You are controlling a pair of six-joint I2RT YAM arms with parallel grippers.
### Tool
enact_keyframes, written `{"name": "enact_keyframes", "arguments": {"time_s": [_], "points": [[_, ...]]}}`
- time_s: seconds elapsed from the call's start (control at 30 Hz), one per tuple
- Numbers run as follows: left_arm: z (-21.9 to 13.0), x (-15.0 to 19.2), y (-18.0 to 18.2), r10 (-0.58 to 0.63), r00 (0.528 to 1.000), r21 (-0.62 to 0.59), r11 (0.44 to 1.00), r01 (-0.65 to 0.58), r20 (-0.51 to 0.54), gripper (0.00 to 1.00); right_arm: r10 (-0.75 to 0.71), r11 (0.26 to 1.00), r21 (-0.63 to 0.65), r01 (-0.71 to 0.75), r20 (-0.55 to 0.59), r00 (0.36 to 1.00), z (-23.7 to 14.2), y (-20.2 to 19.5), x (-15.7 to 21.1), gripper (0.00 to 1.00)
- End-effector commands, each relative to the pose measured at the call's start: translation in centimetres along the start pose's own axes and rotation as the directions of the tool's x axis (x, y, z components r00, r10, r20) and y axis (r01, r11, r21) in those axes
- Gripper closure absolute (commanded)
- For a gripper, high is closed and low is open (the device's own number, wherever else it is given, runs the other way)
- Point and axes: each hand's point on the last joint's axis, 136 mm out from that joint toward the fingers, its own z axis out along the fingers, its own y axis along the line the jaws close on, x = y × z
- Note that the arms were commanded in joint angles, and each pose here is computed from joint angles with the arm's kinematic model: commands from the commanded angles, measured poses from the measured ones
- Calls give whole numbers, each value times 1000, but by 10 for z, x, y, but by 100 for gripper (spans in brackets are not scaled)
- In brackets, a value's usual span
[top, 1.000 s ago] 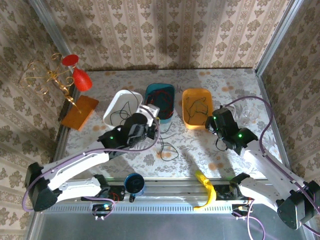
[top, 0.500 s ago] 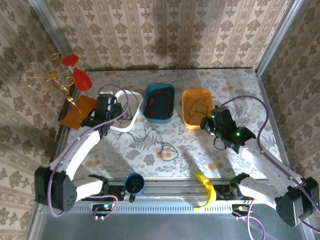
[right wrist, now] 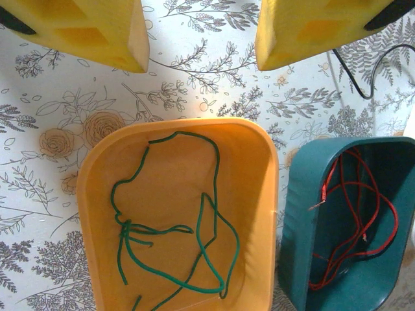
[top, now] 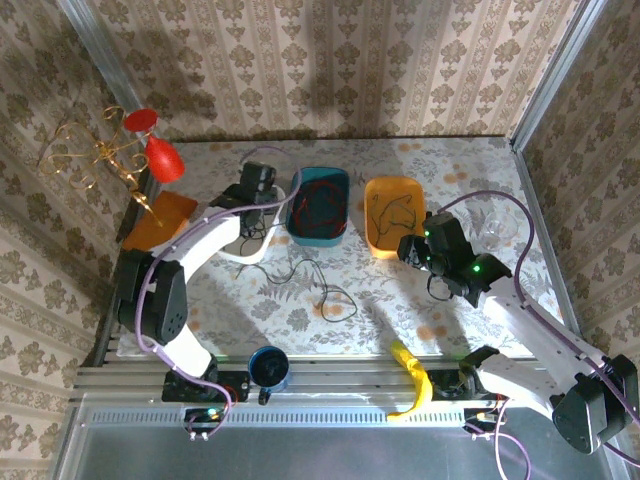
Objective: Untangle the cables
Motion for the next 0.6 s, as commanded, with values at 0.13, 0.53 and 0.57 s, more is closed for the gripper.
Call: {"name": "enact_keyframes", "arguments": {"time_s": [0.13, 0.53, 0.57], "points": [[-58, 32, -88, 125, 992, 222, 967, -127, 20, 2, -7, 1000, -14, 7, -5, 1000, -3, 2, 0, 51], [-81, 171, -167, 202, 944, 398, 913, -86, -260, 5, -10, 1000, 11, 10, -12, 1000, 1, -4, 4, 51], [-80, 176, -169, 201, 941, 394, 916, -81, -273, 5, -10, 1000, 11, 10, -12, 1000, 0, -4, 4, 51]]}}
